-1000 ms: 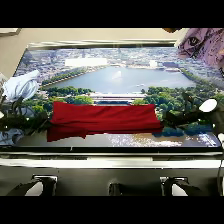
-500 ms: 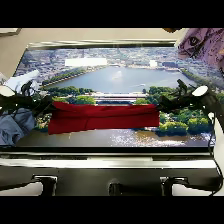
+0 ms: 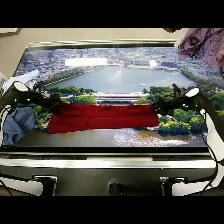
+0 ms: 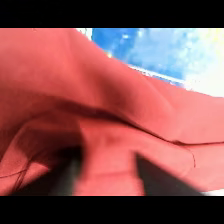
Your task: Fold the clothes and pants, and hang the long-sleeved shirts on hangers.
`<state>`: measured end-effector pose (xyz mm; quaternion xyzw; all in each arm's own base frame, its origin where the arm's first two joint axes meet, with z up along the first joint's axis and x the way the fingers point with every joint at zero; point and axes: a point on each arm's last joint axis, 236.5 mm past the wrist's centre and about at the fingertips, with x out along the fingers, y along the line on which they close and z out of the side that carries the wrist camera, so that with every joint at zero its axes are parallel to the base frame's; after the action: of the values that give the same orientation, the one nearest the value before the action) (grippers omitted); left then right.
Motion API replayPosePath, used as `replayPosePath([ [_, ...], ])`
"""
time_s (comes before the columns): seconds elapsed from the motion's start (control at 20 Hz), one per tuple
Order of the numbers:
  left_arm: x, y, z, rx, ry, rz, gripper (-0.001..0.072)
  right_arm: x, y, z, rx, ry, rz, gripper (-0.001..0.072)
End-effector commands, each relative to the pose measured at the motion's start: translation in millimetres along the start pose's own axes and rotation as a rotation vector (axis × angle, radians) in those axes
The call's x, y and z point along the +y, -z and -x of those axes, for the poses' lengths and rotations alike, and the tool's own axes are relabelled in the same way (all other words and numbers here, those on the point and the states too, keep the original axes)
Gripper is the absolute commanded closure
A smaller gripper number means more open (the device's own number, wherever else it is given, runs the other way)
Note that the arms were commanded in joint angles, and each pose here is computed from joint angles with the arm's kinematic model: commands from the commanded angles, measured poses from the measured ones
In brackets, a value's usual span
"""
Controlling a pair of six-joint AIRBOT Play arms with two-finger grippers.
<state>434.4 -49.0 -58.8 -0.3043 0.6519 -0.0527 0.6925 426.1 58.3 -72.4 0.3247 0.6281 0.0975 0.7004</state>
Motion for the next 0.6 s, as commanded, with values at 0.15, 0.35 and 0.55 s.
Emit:
replayPosePath([
  [0.15, -20, -17, 40, -0.061, -0.018, -0.071, 0.0168, -19, -7, 64, 0.028, -0.054, -0.082, 0.0080],
  [0.35, -34, -25, 67, -0.130, -0.018, -0.108, 0.0168, -32, 11, 60, 0.142, -0.135, -0.082, 0.0013],
  [0.55, -36, -22, 70, -0.126, -0.017, -0.105, 0.0168, -25, 14, 30, 0.198, -0.190, -0.069, 0.0010],
])
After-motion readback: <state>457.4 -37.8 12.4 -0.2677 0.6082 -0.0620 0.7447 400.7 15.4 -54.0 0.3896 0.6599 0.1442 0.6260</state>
